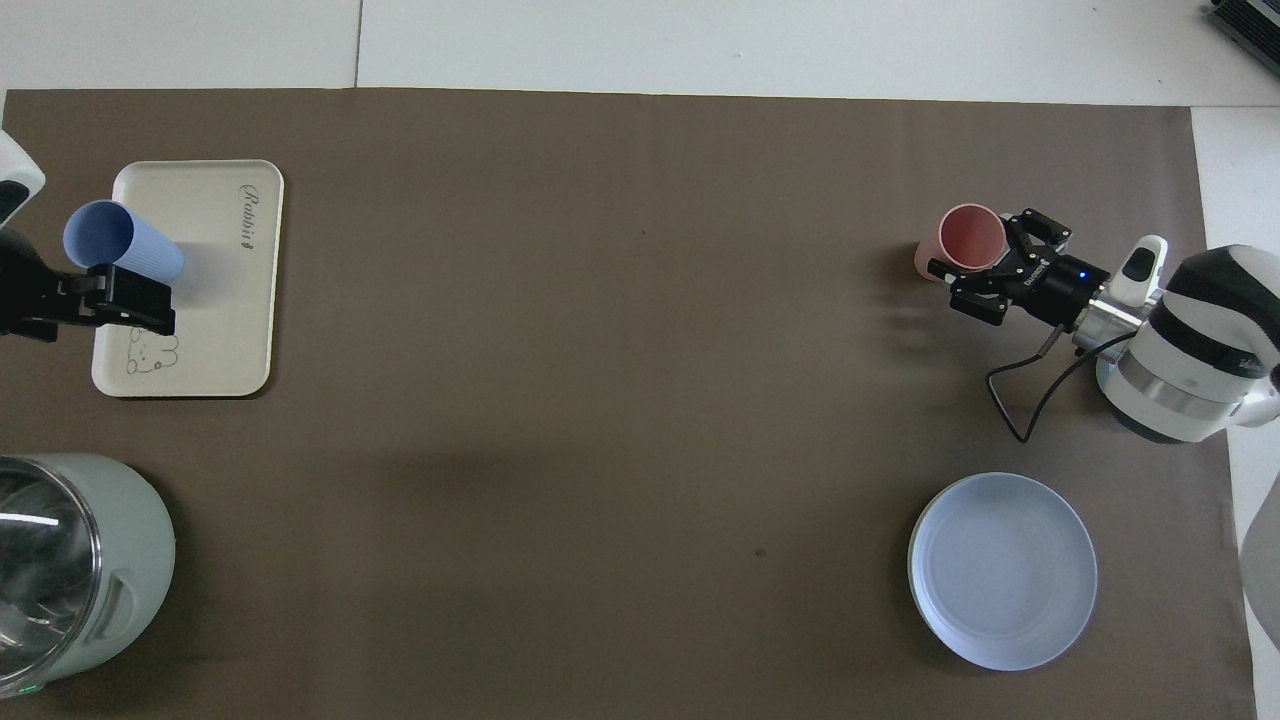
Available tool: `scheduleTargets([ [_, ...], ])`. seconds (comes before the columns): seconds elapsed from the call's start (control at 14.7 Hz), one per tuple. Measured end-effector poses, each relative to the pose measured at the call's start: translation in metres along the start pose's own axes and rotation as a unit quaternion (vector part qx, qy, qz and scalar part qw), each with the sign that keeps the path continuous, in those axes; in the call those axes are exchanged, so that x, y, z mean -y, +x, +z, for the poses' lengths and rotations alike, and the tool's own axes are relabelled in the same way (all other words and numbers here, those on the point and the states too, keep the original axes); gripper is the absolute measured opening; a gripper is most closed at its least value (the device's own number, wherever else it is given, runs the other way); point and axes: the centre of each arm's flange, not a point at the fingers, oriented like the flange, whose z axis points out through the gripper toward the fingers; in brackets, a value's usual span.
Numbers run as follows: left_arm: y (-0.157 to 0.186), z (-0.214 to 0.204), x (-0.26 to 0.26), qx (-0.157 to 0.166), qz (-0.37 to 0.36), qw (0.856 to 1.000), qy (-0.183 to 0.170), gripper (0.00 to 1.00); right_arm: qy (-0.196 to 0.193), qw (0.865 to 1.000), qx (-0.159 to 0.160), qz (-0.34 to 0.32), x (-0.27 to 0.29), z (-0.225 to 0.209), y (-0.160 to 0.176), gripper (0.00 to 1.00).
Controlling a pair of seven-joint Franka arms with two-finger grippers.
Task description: Place cup on tray
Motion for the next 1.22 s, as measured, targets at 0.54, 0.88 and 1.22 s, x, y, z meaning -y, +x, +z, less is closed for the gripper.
scheduleTargets([
  [0.54, -0.004, -0.008, 0.001, -0.008, -0.001, 1.000, 0.000, 1.00, -0.018, 0.997, 0.065, 0.031, 0.017, -0.024, 0.080, 1.00],
  [0.88, -0.004, -0.009, 0.001, -0.009, -0.001, 1.000, 0.000, 1.00, -0.030, 0.991, 0.115, 0.060, 0.026, -0.038, 0.124, 1.00],
  [1.22, 0.000, -0.012, 0.001, -0.029, -0.001, 1.000, -0.001, 1.00, -0.055, 0.981, 0.166, 0.080, 0.037, -0.041, 0.165, 1.00],
])
